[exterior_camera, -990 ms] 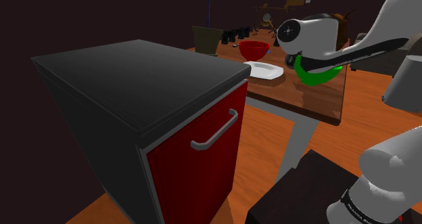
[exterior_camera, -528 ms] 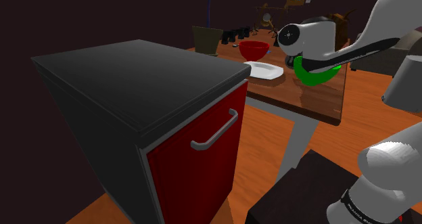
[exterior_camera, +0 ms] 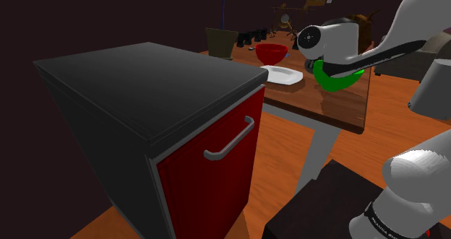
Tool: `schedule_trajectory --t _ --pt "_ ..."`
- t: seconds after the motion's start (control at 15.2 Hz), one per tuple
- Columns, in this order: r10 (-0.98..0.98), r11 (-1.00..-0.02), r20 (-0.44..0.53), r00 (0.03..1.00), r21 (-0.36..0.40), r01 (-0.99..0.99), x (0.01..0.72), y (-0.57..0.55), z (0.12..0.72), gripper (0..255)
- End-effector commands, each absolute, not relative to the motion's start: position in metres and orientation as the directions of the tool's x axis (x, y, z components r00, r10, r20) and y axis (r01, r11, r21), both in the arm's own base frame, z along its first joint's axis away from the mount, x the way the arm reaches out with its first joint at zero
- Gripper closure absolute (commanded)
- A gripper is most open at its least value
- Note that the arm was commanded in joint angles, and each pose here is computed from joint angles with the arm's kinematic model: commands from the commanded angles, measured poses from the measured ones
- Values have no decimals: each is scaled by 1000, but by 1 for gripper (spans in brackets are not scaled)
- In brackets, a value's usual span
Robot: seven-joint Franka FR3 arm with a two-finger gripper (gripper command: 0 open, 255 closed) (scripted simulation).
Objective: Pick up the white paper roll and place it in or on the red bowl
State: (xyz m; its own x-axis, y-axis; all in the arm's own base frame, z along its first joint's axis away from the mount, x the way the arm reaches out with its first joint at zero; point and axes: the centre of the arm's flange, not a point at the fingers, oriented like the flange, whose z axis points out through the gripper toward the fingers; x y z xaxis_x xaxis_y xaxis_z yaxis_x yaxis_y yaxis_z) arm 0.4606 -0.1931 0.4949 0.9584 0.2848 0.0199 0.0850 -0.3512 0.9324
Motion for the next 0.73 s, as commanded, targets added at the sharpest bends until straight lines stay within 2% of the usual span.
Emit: schedule_trajectory --t 0.0,0.66 --pt "283 -353 17 959 932 87 460 -193 493 255" --pt "283 -353 17 959 932 87 460 -194 504 255"
